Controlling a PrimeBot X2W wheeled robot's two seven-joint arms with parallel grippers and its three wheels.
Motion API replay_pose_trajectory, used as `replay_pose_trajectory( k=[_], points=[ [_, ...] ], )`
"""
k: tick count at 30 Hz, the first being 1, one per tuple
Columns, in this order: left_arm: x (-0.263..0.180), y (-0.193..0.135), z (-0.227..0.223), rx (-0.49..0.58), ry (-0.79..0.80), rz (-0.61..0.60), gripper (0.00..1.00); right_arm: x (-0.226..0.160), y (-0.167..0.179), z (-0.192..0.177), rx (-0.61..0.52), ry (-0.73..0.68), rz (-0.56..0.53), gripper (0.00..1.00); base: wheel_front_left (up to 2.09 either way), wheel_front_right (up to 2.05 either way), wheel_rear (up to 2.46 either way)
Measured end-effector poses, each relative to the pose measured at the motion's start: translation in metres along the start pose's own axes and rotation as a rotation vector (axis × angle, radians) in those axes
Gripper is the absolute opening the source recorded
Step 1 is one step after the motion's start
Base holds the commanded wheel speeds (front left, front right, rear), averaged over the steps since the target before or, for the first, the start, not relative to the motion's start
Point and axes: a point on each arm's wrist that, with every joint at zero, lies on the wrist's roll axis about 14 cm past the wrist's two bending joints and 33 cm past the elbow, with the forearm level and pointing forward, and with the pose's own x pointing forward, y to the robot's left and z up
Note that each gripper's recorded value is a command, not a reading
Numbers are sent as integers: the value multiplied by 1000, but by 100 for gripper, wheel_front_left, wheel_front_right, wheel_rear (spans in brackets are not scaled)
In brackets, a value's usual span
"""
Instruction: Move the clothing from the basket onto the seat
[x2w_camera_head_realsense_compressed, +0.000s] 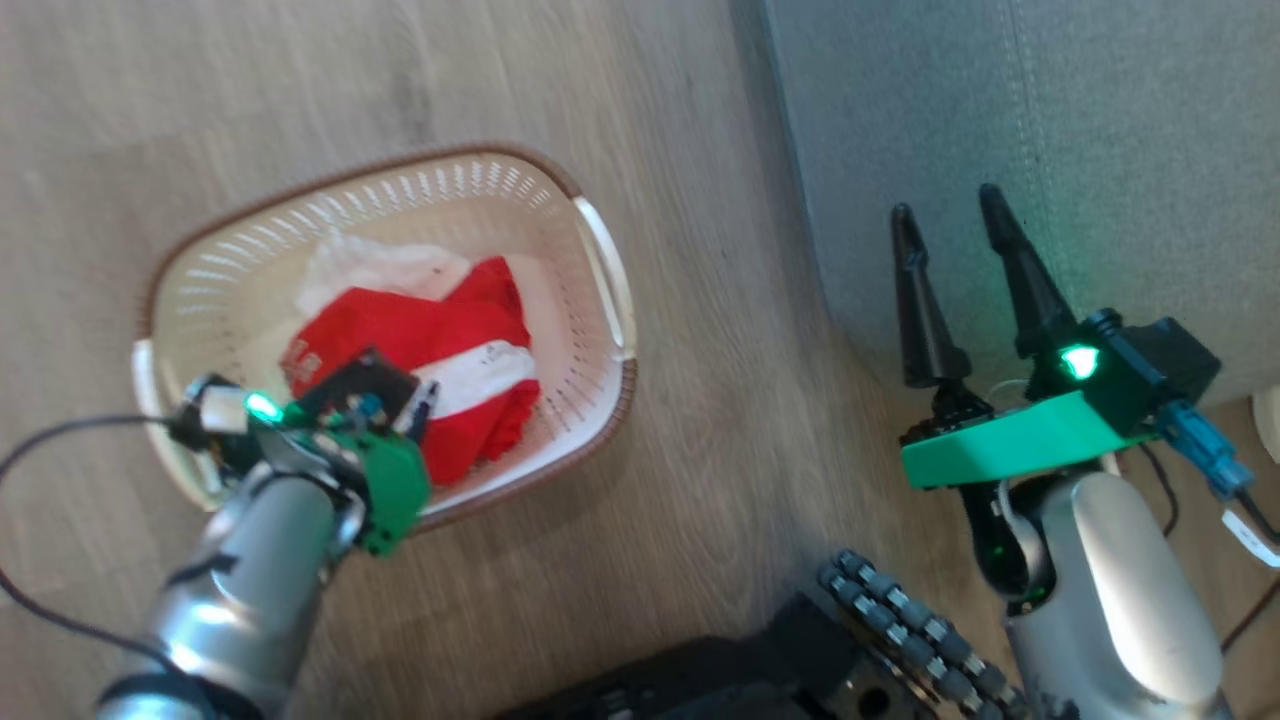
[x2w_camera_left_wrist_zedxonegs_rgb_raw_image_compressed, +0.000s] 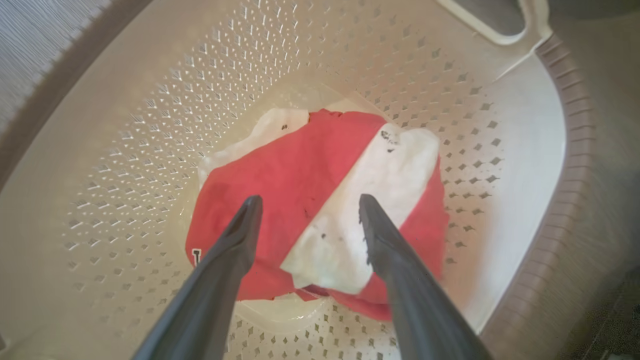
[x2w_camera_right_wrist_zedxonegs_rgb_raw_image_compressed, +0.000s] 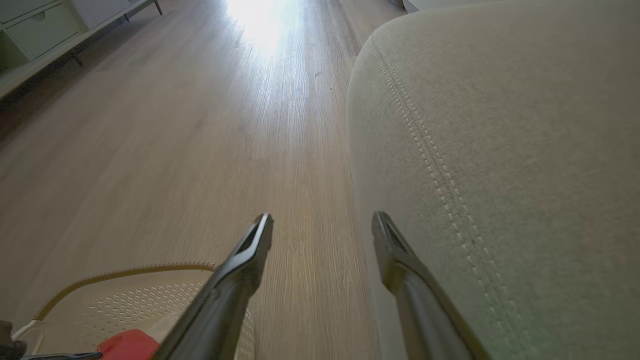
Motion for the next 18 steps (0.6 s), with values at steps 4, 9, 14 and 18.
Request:
replay_pose_trajectory(
  k=[4,9,14,18],
  points=[
    [21,10,-19,-11,67,7,100,1,-1,-15,3,41,-3,100,0,0,0],
    [36,11,-39,-24,136,-12,100,6,-2,-23,0,58,-2,100,0,0,0],
    [54,11,-55,-20,223,-47,100,11,-3,-33,-4,81,0,100,0,0,0],
    [66,7,-66,-16,298,-95,100,13,-4,-42,-9,102,0,100,0,0,0]
  ],
)
